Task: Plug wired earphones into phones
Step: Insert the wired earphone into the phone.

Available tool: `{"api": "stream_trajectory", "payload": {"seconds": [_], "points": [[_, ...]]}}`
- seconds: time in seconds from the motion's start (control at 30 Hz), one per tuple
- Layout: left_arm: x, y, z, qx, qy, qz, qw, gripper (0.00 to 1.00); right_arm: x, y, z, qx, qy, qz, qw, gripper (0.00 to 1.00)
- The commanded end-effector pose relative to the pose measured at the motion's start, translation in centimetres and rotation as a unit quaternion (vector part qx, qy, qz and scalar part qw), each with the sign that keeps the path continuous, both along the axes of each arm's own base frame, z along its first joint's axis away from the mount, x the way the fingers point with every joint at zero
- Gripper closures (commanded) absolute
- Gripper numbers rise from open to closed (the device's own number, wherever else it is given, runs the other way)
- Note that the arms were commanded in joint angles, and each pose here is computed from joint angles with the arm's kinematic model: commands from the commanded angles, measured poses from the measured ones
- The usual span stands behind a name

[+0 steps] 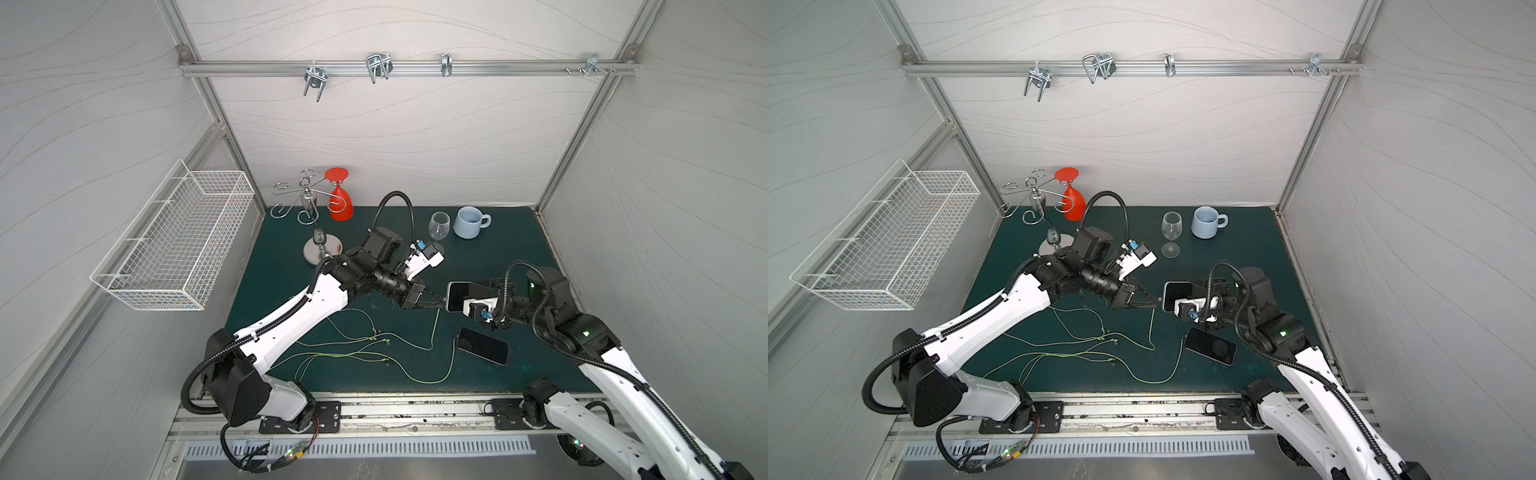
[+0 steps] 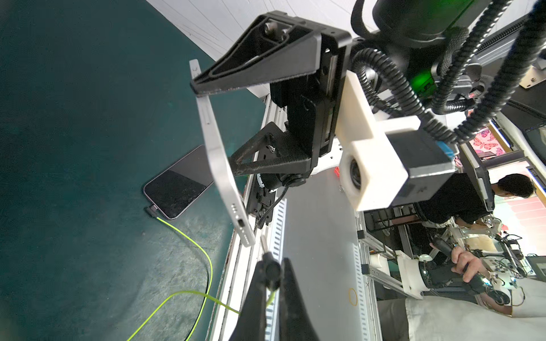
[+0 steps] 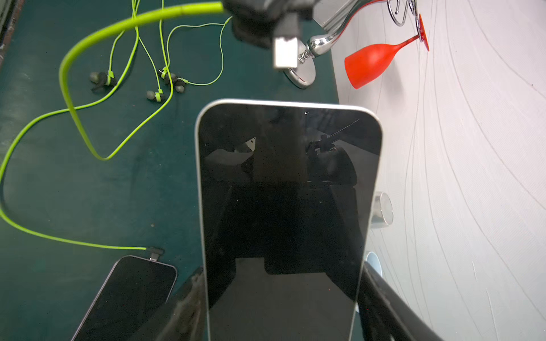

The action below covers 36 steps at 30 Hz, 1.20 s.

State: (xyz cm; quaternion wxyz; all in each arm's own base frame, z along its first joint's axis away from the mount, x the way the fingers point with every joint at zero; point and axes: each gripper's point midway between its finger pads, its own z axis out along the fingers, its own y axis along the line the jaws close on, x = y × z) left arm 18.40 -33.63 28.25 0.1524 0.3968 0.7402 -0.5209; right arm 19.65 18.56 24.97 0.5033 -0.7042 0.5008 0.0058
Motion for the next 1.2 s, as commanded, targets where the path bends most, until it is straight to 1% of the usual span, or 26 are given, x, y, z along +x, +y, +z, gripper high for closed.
{"api": "stream_trajectory", "payload": {"seconds": [0.0,0.13,0.3,0.5,0.83,1.0,1.17], "points": [[0.4,-0.4,1.3,-0.012,-0.034,-0.006,0.999,1.0,-0.2,0.8,2.1,0.026,-0.025,0.016,0.999,0.42],[0.6,-0.6,0.9,-0.007,-0.033,-0.006,0.999,1.0,0.0,1.2,2.6,0.035,-0.025,0.017,0.999,0.42],[0.7,-0.5,0.4,0.004,-0.037,-0.01,0.999,1.0,0.5,1.1,2.2,0.031,-0.027,0.007,0.999,0.42],[0.6,-0.2,0.6,0.004,-0.054,-0.007,0.999,1.0,0.6,0.9,1.5,0.025,-0.018,0.0,1.0,0.43],[0.9,-0.2,0.9,-0.006,-0.062,0.003,0.998,1.0,0.6,0.9,1.2,0.022,-0.017,-0.001,1.0,0.42],[0.8,-0.2,0.7,-0.002,-0.062,0.003,0.998,1.0,0.5,0.9,0.8,0.017,-0.011,0.002,1.0,0.43],[0.8,-0.1,0.1,0.008,-0.057,0.002,0.998,1.0,0.3,1.0,1.2,0.025,-0.014,0.007,1.0,0.43]]}}
